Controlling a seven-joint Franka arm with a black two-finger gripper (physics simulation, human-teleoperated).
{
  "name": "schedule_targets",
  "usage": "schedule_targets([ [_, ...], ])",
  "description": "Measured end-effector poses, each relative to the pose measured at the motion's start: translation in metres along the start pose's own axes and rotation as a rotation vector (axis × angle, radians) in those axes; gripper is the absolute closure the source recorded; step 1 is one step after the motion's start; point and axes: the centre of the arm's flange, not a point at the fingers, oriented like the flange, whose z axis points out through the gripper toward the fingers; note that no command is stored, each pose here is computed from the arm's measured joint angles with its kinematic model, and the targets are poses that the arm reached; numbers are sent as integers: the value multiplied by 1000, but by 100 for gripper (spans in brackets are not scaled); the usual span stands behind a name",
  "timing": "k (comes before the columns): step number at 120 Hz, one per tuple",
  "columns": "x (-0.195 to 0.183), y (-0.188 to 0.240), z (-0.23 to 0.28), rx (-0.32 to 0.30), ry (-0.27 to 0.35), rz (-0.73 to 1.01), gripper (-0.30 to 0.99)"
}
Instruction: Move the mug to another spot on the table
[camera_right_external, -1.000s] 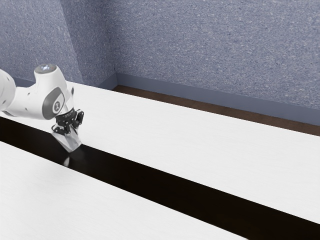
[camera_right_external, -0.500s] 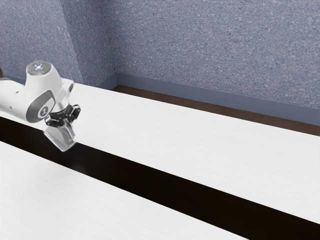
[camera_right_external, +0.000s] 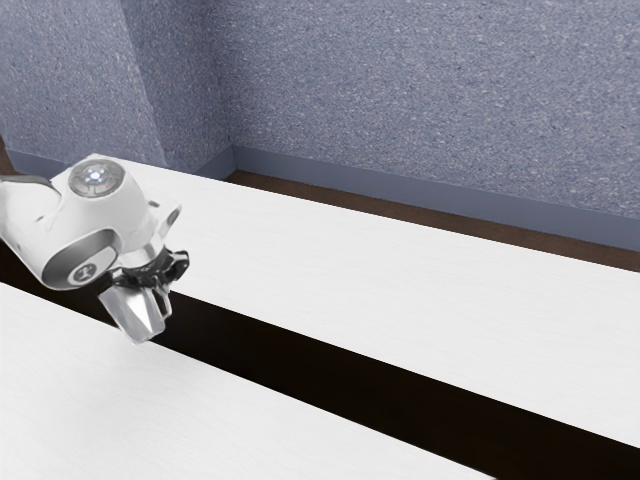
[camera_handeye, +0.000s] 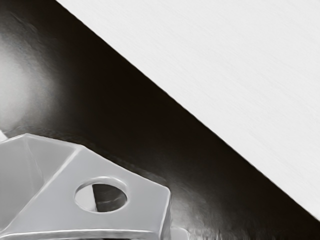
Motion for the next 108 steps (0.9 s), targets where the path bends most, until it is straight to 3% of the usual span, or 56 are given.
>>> schedule_targets([
  [24, -52, 40, -17, -61, 1, 14, 77],
  [58, -94, 91, -46, -302, 41, -33, 78],
  [78, -116, 106, -53, -374, 31, -47, 79],
  [108, -118, 109, -63, -400, 200, 286, 79],
])
